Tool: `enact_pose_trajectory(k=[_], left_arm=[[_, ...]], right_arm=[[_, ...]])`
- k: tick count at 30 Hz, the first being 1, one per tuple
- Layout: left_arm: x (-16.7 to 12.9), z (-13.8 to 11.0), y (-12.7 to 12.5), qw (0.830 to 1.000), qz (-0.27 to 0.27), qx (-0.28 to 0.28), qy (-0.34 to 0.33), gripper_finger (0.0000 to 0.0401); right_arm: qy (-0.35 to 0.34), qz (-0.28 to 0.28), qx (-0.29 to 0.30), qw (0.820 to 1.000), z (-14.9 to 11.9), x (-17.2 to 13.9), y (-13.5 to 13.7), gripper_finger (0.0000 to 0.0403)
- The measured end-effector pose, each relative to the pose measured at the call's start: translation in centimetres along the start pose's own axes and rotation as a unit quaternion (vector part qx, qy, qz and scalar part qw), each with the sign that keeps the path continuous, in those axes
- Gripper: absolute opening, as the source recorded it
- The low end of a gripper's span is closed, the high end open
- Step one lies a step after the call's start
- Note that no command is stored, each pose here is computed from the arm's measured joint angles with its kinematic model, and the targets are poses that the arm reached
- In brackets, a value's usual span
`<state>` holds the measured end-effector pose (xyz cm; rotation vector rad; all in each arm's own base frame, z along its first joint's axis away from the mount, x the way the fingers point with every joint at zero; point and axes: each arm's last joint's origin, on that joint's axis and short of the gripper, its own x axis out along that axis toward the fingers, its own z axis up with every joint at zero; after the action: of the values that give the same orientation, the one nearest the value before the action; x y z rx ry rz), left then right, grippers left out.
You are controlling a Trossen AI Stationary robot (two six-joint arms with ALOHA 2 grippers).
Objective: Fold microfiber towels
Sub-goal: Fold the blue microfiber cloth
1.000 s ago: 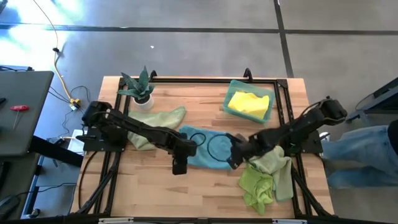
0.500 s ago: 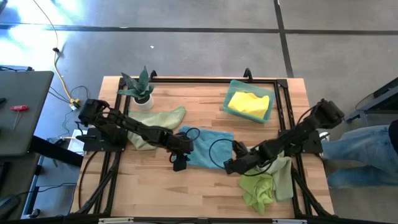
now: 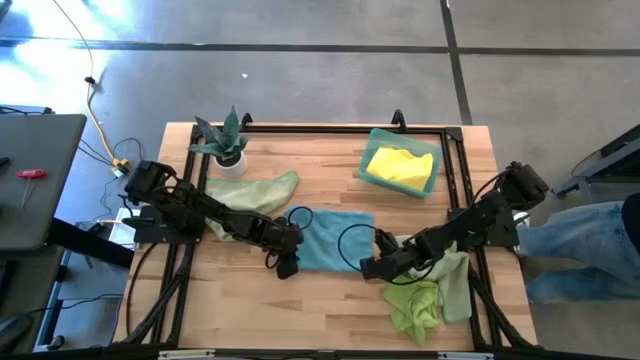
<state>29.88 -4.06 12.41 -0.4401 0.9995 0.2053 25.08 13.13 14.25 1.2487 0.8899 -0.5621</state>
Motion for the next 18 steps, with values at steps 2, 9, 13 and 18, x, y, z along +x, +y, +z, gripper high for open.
enact_pose_trajectory(k=[2, 9, 13, 18], left_arm=[[0.0, -0.1, -0.3, 1.000, -0.004, -0.002, -0.002, 0.0152], [0.0, -0.4, -0.8, 1.000, -0.011, 0.003, 0.000, 0.0152], [-0.1, -0.6, -1.1, 1.000, -0.013, 0.009, 0.003, 0.0152], [-0.1, -0.8, -1.2, 1.000, -0.014, 0.023, 0.004, 0.0152]], right_arm=[[0.000, 0.002, 0.002, 1.000, 0.0, 0.3, 0.0, 0.0193], [-0.010, -0.003, 0.058, 0.998, -0.5, 1.8, -0.3, 0.0193], [-0.034, 0.006, 0.089, 0.995, -0.9, 1.9, -0.3, 0.0193], [-0.047, -0.004, 0.114, 0.992, -1.1, 1.9, -0.2, 0.0193]])
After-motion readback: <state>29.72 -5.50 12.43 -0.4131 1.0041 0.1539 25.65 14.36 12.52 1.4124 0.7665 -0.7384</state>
